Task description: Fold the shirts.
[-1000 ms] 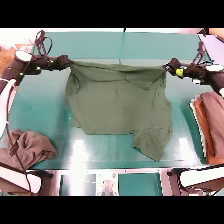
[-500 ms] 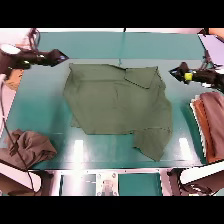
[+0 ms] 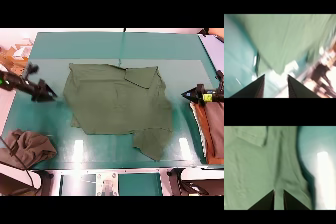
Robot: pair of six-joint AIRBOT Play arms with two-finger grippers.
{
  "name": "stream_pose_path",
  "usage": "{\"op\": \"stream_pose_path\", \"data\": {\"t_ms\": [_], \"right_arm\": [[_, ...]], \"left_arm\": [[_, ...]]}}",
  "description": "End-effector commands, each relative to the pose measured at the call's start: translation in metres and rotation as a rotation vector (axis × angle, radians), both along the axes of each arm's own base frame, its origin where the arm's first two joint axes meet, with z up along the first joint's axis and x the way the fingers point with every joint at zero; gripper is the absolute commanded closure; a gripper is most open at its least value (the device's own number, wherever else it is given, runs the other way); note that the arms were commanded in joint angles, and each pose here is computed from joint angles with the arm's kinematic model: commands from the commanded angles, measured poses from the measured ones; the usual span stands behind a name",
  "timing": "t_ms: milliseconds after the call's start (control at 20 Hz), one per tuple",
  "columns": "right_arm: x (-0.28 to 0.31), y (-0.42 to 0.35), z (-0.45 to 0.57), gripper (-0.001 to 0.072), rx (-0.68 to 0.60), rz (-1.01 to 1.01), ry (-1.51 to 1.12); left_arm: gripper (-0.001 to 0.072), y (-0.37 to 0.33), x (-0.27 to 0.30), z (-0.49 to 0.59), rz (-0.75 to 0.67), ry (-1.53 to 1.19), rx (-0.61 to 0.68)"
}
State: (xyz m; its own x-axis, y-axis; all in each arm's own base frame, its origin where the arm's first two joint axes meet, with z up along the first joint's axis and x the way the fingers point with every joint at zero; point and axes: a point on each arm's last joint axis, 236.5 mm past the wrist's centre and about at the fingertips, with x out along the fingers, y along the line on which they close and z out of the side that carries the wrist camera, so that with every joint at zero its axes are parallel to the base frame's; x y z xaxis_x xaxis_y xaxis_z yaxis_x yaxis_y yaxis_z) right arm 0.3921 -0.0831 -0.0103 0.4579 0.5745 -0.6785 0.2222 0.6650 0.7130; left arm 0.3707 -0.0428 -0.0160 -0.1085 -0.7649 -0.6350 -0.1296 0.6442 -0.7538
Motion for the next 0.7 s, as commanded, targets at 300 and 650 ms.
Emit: {"op": "stream_pose_path", "data": {"t_ms": [300,650], "right_arm": [[-0.02,0.004,-0.003,0.0559,-0.013,0.021,0.016],[-0.023,0.006,-0.004,0.0561,-0.014,0.043,0.011]], "left_arm": [[0.0362,-0.048,-0.065,-0.101,0.018,0.177,0.065],[0.047,-0.078,-0.065,-0.11,-0.048,0.133,0.102]]}}
